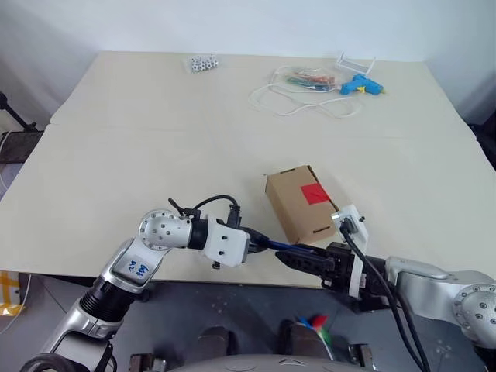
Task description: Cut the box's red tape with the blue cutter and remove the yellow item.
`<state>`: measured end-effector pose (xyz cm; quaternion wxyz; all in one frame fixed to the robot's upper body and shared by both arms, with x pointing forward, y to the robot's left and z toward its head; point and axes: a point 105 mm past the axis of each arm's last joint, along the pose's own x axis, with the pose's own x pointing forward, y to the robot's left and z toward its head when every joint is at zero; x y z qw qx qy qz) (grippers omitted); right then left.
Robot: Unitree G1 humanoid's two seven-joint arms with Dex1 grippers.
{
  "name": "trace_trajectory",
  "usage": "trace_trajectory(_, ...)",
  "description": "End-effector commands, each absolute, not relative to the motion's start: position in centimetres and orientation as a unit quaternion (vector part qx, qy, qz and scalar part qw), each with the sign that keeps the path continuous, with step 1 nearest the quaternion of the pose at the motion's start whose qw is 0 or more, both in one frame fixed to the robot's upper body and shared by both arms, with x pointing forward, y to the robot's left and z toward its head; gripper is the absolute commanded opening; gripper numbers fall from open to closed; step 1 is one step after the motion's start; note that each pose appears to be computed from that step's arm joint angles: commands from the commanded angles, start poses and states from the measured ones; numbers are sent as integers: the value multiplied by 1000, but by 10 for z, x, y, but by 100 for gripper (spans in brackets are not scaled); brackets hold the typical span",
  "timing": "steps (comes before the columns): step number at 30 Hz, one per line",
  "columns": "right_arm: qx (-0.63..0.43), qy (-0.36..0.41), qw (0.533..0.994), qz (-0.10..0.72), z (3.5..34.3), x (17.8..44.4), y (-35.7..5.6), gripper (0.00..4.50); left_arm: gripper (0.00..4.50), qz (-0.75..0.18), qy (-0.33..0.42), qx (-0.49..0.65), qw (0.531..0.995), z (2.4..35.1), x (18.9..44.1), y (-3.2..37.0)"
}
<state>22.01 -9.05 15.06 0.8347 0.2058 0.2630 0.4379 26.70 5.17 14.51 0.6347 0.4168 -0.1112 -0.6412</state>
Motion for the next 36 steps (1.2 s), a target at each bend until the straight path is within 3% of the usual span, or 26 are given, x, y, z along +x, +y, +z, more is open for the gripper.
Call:
trace_trajectory(1,207,252,833,448,155,219,-87,155,39,-634,-126,421,636,151,267,49)
trace_trajectory(6,217,251,832,445,153,221,-87,15,39,-633,-125,422,637,152,267,49)
trace_trajectory(18,221,249,819,468,152,215,-85,17,39,-644,-113,405,639,154,262,52)
trace_trajectory(21,216,245,807,492,161,204,-92,17,130,-681,-62,348,642,156,249,68)
trace_trajectory(24,219,247,788,520,173,187,-103,17,219,-668,-10,321,671,158,254,91)
trace_trajectory(25,220,247,780,532,180,177,-110,17,224,-663,24,306,682,157,257,105)
trace_trajectory(29,210,257,783,526,193,153,-139,17,224,-632,94,261,723,157,270,142)
trace_trajectory(33,144,270,852,424,193,149,-193,17,224,-587,92,213,776,165,298,162)
trace_trajectory(36,97,256,901,337,203,148,-238,17,163,-581,70,216,782,168,314,158)
